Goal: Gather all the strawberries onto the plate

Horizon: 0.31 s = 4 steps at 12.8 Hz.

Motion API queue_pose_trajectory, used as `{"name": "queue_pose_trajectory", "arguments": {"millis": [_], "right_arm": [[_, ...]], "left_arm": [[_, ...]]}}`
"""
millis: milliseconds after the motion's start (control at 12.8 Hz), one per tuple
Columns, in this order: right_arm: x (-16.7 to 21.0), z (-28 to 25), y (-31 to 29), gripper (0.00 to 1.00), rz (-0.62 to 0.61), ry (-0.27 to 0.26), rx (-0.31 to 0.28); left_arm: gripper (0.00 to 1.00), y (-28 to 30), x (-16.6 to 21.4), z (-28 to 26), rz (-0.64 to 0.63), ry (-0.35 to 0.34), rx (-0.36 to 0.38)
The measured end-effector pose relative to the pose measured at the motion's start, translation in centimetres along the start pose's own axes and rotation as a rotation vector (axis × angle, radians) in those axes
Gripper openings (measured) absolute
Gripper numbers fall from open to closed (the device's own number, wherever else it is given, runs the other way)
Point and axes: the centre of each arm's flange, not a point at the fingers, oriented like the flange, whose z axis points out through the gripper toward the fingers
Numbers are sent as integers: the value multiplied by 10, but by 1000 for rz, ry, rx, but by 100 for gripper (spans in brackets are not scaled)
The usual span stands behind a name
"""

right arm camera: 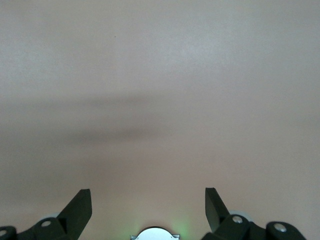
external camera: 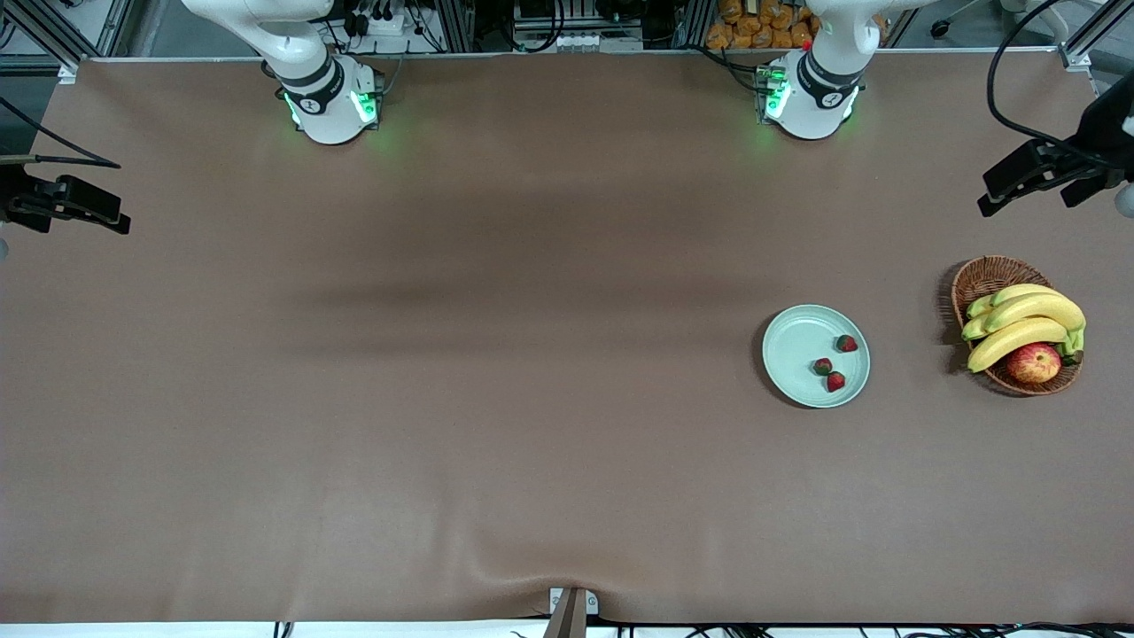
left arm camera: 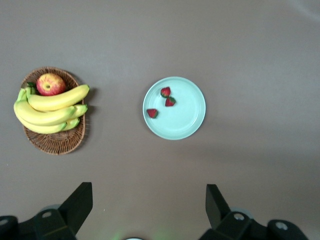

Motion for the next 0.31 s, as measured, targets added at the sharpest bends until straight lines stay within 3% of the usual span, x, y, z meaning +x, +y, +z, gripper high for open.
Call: {"name": "queue_pose_trajectory", "arguments": {"millis": [313], "right_arm": [[0, -3, -1, 100, -2, 7, 0]], "left_arm": [[100, 9, -4, 11, 37, -41, 5]]}}
